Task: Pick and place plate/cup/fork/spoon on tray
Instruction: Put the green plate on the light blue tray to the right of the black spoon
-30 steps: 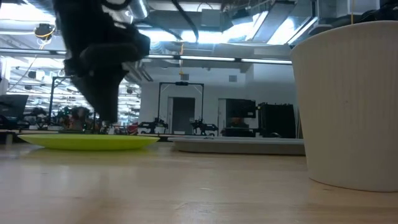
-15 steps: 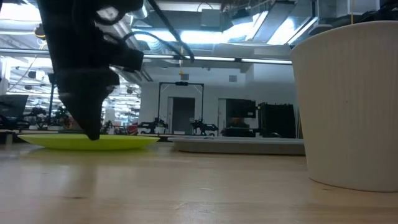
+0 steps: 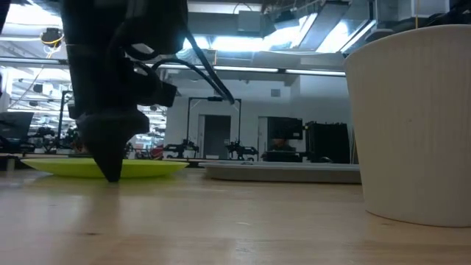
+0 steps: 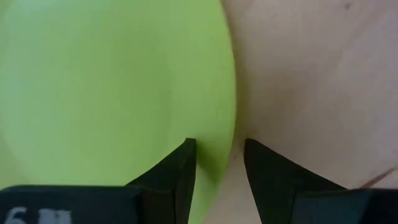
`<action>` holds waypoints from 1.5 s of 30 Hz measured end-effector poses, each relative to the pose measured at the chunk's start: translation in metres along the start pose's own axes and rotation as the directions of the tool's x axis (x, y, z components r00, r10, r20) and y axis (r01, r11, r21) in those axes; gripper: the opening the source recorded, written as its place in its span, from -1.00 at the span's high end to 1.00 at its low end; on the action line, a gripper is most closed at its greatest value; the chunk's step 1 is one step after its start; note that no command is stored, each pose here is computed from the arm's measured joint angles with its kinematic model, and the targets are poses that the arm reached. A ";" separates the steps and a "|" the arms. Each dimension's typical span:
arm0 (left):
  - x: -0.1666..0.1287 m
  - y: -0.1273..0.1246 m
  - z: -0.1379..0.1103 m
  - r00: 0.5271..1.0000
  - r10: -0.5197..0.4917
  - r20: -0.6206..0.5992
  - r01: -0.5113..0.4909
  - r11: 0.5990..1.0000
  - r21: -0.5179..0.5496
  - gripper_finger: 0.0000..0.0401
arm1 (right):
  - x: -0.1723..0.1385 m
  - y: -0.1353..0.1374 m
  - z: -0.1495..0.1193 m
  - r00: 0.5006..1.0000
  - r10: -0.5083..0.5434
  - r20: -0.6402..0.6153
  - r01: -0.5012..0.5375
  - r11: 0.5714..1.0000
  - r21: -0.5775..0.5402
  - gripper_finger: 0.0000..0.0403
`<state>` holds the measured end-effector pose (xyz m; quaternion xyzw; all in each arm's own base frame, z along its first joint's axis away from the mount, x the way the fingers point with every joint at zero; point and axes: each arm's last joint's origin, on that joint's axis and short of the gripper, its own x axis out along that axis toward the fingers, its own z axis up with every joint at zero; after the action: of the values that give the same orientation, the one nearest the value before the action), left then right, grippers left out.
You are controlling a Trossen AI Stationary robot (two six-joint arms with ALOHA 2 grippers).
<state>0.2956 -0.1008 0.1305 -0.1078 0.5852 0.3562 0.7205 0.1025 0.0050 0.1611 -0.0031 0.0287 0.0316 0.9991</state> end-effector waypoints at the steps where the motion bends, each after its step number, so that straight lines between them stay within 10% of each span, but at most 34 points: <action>1: 0.001 0.001 0.001 1.000 0.003 0.003 -0.003 1.000 -0.024 0.35 | 0.000 0.000 0.000 1.000 0.000 0.000 0.000 1.000 0.000 0.74; 18: -0.004 0.017 0.013 0.979 0.178 0.095 -0.140 0.937 -0.319 0.98 | 0.000 0.000 0.000 1.000 0.000 -0.001 0.000 1.000 0.000 0.74; 27: -0.068 0.019 0.082 0.905 0.229 0.357 -0.237 0.971 -0.022 0.99 | 0.000 0.000 0.000 1.000 0.000 -0.001 0.000 1.000 0.000 0.74; 32: -0.082 0.032 0.142 0.848 0.195 0.494 -0.392 0.857 0.335 1.00 | 0.000 0.000 0.000 1.000 0.000 -0.001 0.000 1.000 0.001 0.74; 36: -0.075 0.044 0.192 0.830 -0.073 0.553 -0.330 0.736 0.591 1.00 | 0.000 0.000 0.000 1.000 0.000 -0.001 0.000 1.000 0.000 0.74; 45: -0.029 0.058 0.230 0.819 -0.259 0.512 -0.318 0.537 0.781 1.00 | -0.002 0.001 0.018 0.982 0.036 0.185 -0.034 0.999 -0.010 0.74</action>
<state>0.4330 0.0619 0.2395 0.3751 0.4389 0.0572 0.8145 0.1018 0.0060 0.1791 -0.0032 -0.0646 0.0494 0.9967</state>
